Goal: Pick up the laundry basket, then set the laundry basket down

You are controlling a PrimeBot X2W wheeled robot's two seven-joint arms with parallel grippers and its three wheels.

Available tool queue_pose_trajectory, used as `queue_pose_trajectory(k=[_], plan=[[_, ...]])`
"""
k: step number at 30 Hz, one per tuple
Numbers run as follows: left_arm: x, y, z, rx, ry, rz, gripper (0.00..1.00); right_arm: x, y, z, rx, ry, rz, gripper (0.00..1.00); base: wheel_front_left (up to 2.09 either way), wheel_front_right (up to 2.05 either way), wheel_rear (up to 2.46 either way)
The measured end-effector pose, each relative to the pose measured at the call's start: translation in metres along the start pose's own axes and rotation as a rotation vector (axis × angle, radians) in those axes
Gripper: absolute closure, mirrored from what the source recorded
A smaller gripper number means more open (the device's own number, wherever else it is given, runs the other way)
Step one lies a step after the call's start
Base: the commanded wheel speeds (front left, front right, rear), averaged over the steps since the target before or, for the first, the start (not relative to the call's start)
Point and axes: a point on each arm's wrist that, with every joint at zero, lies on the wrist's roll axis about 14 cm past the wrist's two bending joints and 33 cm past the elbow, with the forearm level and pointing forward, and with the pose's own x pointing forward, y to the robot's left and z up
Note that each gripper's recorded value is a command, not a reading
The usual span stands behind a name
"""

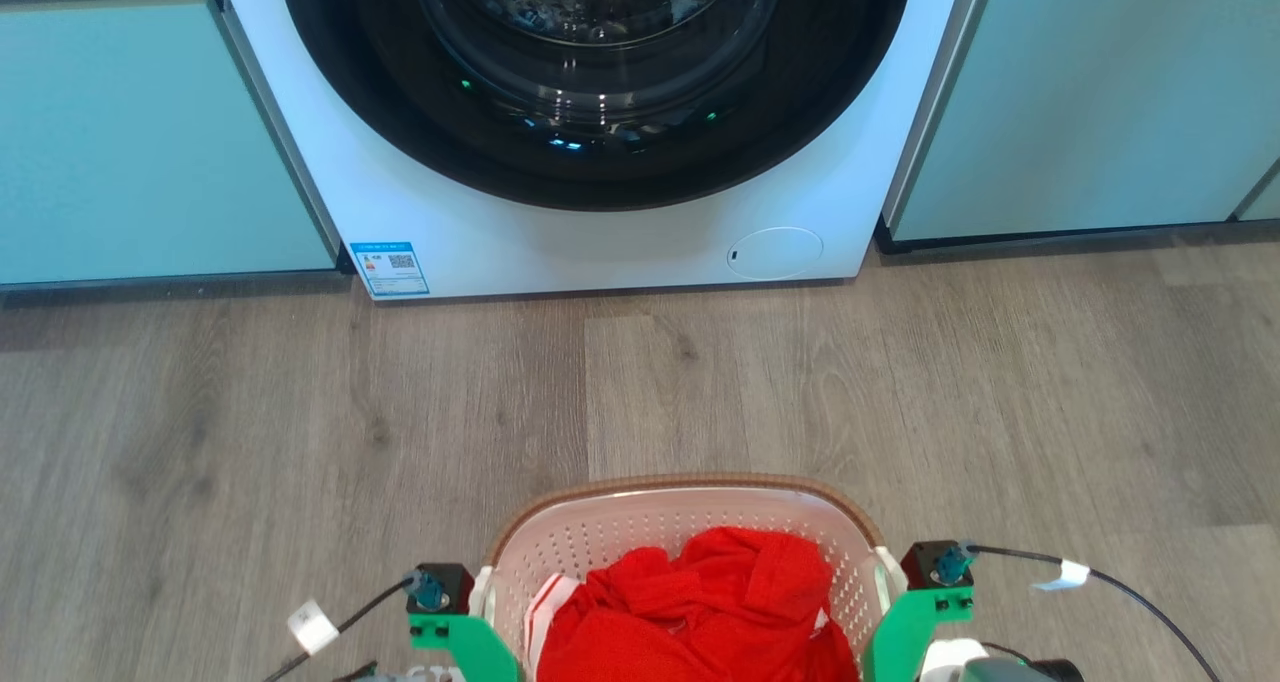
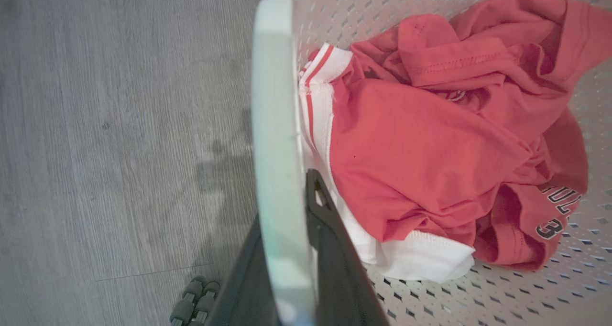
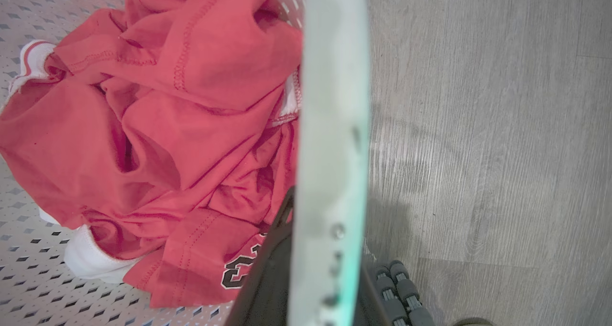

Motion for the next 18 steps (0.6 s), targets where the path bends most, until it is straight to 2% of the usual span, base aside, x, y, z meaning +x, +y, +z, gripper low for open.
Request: queue_pose_trajectory(k=[18], plan=[[0.0038, 0.0002, -0.0073, -0.006, 0.026, -0.003, 1.00, 0.0040, -0.0017, -0.0063, 0.012, 0.024, -0.001, 1.00, 0.00, 0.00, 0.00]])
